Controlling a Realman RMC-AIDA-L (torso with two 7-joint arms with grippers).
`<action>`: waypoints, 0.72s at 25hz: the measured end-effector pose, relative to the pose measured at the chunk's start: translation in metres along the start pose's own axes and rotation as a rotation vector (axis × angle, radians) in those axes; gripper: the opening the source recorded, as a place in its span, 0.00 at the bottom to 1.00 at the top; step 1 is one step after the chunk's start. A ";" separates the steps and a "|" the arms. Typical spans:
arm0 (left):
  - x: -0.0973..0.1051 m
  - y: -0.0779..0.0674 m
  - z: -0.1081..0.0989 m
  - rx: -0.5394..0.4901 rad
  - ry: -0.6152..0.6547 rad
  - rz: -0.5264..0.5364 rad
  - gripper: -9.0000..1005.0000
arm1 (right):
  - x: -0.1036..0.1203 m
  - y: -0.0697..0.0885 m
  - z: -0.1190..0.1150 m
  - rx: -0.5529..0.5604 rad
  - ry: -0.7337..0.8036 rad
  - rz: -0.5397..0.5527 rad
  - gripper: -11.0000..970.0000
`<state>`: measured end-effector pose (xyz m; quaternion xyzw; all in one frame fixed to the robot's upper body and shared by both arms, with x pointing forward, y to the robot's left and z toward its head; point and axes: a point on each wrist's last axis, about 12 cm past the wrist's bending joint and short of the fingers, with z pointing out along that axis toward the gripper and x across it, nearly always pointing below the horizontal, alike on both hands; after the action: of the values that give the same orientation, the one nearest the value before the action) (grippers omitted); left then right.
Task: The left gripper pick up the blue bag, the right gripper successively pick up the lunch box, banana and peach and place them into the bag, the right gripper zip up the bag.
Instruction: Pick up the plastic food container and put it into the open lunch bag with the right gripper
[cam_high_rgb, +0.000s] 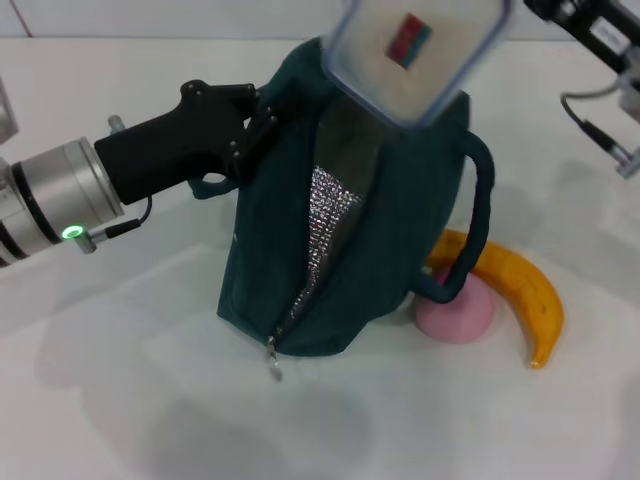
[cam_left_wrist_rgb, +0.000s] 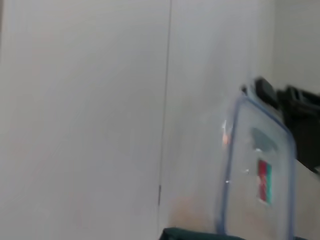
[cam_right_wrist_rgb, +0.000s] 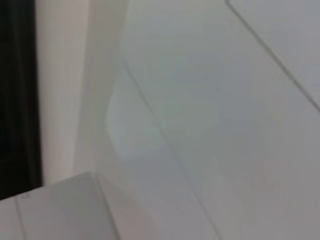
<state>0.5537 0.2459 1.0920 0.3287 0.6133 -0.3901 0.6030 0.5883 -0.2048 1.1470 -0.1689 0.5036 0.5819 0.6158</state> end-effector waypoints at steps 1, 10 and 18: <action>0.000 0.001 0.000 -0.004 0.001 0.000 0.05 | 0.001 -0.001 -0.005 0.015 0.004 -0.003 0.17; -0.001 0.004 0.004 -0.017 0.006 0.003 0.05 | 0.025 0.001 -0.008 0.010 0.219 0.006 0.19; -0.003 0.005 0.007 -0.015 0.005 0.006 0.05 | 0.036 -0.004 0.002 0.039 0.324 0.006 0.20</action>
<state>0.5616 0.2423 1.0946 0.3274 0.6167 -0.3828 0.6050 0.5860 -0.1844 1.1177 -0.2472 0.6081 0.5387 0.5280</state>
